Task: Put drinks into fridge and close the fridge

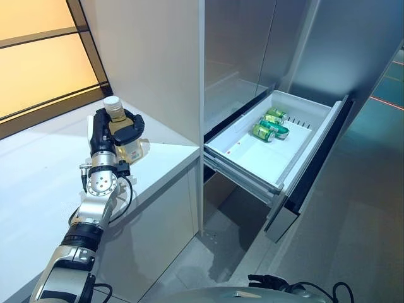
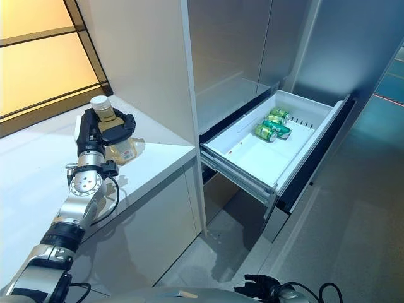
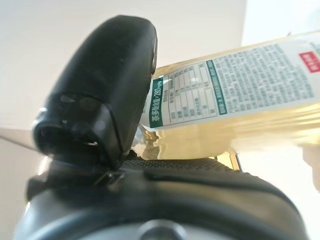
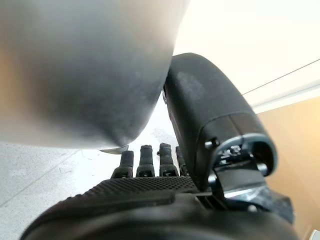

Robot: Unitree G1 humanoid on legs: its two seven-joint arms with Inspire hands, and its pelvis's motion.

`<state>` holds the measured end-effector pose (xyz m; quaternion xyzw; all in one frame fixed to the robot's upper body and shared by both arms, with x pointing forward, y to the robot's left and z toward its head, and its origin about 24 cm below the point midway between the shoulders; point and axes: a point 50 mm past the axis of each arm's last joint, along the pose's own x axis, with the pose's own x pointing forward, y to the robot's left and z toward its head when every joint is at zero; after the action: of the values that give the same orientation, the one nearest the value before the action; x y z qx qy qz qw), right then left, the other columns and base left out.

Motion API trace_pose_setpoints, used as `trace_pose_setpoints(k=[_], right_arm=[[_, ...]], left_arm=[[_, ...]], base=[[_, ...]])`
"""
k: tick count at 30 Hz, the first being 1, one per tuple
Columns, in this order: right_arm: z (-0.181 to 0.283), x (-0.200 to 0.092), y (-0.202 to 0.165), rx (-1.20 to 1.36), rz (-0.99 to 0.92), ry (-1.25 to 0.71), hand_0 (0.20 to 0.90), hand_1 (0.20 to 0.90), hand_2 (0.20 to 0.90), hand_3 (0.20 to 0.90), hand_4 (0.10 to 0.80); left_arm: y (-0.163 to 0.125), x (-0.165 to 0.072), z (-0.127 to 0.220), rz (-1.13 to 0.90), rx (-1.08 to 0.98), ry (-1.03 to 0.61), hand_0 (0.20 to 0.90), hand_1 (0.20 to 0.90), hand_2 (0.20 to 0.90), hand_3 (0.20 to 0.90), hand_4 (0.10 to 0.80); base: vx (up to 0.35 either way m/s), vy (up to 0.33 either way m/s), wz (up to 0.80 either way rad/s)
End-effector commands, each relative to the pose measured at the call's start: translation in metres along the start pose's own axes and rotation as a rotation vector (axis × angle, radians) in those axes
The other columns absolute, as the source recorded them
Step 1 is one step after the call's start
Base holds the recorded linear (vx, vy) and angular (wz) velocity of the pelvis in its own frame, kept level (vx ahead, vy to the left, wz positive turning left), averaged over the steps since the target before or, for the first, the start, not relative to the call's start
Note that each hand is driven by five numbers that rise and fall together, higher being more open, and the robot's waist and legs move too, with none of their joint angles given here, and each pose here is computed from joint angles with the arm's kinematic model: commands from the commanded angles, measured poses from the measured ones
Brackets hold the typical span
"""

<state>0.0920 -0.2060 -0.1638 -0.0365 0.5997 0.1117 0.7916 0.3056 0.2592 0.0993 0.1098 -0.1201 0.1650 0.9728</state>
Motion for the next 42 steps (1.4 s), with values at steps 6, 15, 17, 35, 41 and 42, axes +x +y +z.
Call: trace_pose_setpoints(k=[6,15,17,35,41,42], right_arm=[[0.041,-0.007,-0.012,-0.05,0.003,-0.21,0.9,0.9,0.9,0.9,0.8],[0.143,-0.042,0.048,-0.198,0.212,-0.663,0.9,0.9,0.9,0.9,0.8],[0.157,-0.055,0.058,-0.22,0.242,-0.742,0.9,0.9,0.9,0.9,0.8],[0.261,-0.246,0.076,-0.376,0.436,-1.616,0.9,0.9,0.9,0.9,0.8],[0.26,-0.259,0.082,-0.373,0.53,-1.626,0.9,0.9,0.9,0.9,0.8],[0.26,-0.26,0.083,-0.376,0.541,-1.626,0.9,0.9,0.9,0.9,0.8]], left_arm=[[-0.004,0.018,0.112,-0.111,-0.338,-0.487,0.3,0.3,0.3,0.2,0.1],[-0.034,-0.017,0.158,-0.368,-0.613,-0.727,0.3,0.3,0.3,0.2,0.1],[-0.037,-0.023,0.161,-0.402,-0.625,-0.757,0.3,0.3,0.3,0.2,0.1],[-0.055,-0.062,0.167,-0.775,-0.684,-0.853,0.3,0.3,0.3,0.2,0.1],[-0.071,-0.072,0.171,-0.891,-0.653,-0.831,0.3,0.3,0.3,0.2,0.1],[-0.074,-0.073,0.17,-0.903,-0.643,-0.822,0.3,0.3,0.3,0.2,0.1]], base=[[0.0,0.0,0.0],[-0.019,-0.011,0.0],[-0.038,-0.02,0.0],[-0.026,-0.009,-0.02],[0.0,0.0,0.0],[0.0,0.0,0.0]])
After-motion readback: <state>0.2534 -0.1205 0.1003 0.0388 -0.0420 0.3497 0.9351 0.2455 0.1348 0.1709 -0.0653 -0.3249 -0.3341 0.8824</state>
